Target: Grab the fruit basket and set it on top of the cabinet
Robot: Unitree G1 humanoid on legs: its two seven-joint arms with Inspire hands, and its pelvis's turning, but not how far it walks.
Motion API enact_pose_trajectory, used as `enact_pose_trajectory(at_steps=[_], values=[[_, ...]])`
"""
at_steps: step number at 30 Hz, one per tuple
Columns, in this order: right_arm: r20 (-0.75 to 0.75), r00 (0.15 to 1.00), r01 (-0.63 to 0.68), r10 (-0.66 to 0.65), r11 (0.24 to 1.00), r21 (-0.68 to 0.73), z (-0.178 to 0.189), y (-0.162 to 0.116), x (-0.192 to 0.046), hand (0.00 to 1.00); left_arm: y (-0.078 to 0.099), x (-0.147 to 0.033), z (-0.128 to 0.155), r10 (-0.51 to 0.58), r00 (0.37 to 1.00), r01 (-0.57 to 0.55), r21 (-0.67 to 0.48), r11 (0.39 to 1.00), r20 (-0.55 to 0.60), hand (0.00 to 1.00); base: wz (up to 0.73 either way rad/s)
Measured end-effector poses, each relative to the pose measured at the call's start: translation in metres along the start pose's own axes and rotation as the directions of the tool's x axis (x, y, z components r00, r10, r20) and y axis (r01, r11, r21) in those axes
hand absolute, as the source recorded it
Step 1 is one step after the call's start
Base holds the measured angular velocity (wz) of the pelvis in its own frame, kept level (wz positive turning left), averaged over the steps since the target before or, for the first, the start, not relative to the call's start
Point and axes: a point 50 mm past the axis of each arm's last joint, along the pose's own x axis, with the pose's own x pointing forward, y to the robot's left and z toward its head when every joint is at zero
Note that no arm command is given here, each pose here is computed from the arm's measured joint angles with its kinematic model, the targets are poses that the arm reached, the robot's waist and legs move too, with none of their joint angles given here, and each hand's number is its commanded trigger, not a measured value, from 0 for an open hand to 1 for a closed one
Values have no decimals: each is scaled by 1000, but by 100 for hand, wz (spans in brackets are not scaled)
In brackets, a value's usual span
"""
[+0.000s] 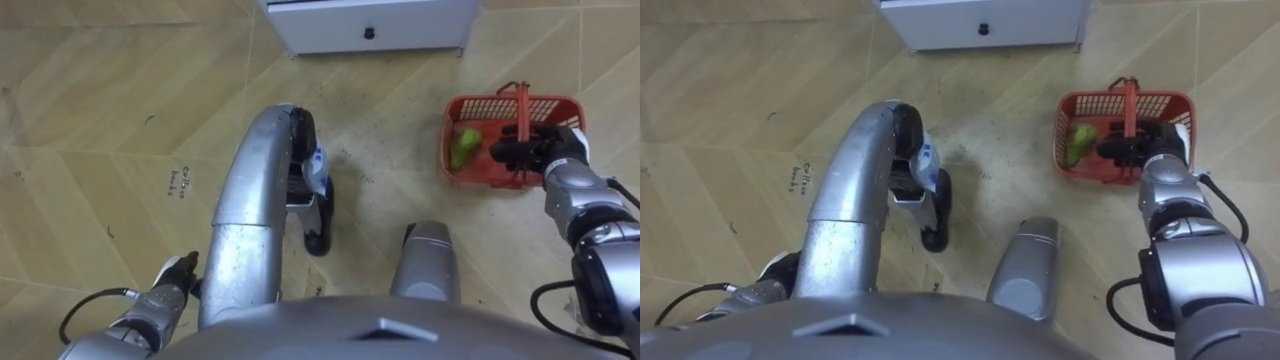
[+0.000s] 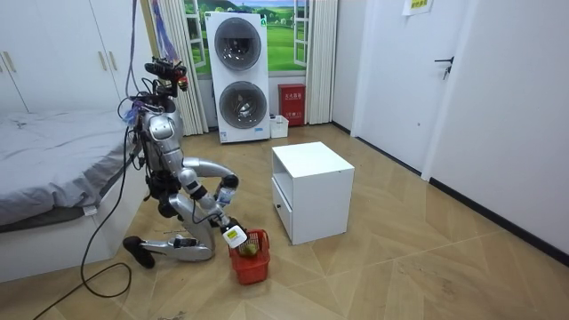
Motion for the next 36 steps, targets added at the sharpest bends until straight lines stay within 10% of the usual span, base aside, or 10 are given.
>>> enact_pose_trajectory(at_steps=[36], values=[[81, 996, -41, 38, 999, 34, 20, 12, -2, 100, 11, 3, 26, 15, 998, -12, -53, 999, 66, 0, 0]])
